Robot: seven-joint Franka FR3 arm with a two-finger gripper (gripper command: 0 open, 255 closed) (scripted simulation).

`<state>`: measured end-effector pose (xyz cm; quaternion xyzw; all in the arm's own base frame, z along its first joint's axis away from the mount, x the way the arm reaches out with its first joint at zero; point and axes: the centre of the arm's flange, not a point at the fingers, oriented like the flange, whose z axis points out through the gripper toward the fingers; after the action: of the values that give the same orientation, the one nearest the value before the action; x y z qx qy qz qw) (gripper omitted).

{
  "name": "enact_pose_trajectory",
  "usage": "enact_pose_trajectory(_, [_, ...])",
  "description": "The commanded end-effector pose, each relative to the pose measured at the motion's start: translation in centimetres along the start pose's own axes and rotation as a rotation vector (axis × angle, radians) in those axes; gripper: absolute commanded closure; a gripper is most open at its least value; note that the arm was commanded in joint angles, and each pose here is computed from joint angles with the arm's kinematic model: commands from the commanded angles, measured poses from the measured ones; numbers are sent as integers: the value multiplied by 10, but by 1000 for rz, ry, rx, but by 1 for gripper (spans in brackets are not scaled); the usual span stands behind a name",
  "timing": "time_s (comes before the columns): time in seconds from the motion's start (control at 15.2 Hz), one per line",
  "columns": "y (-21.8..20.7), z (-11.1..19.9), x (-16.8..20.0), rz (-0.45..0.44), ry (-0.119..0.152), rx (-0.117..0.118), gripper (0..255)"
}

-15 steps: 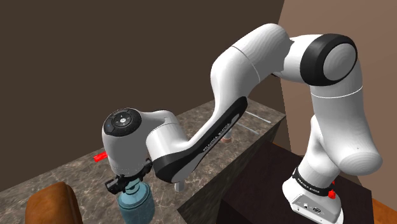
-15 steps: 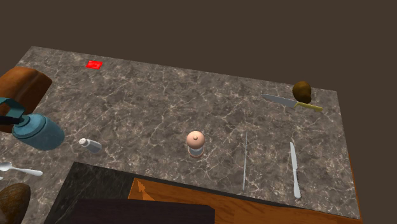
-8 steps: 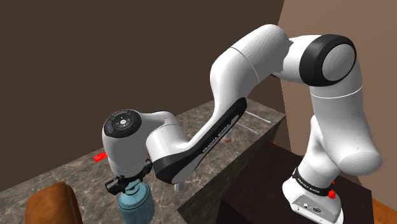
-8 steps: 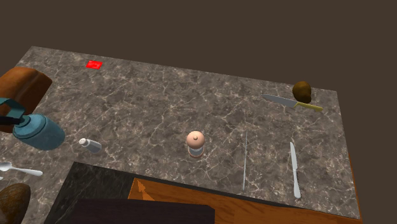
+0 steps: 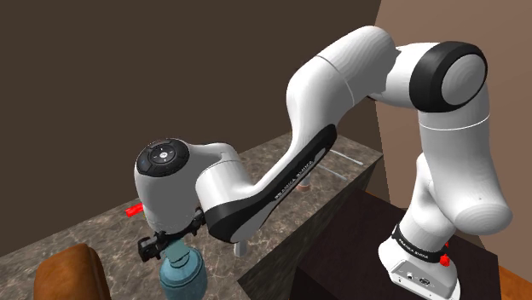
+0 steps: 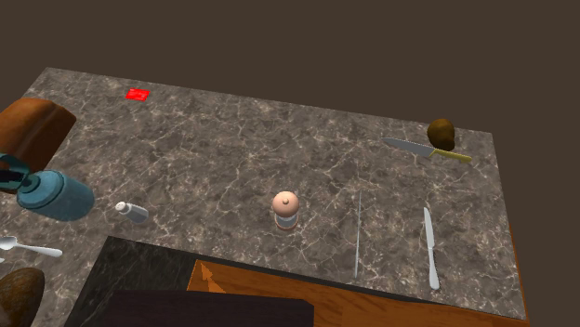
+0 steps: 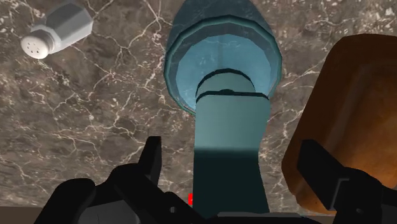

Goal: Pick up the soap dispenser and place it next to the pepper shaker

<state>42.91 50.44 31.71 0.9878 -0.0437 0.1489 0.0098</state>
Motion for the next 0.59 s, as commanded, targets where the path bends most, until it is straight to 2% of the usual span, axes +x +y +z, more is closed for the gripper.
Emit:
enact_pose_trajectory(0.0, [0,-21,-1,0,0,0,0])
enact_pose_trajectory(0.07, [0,-32,-1,0,0,0,0])
enact_pose_trajectory(0.53, [0,-32,-1,0,0,0,0])
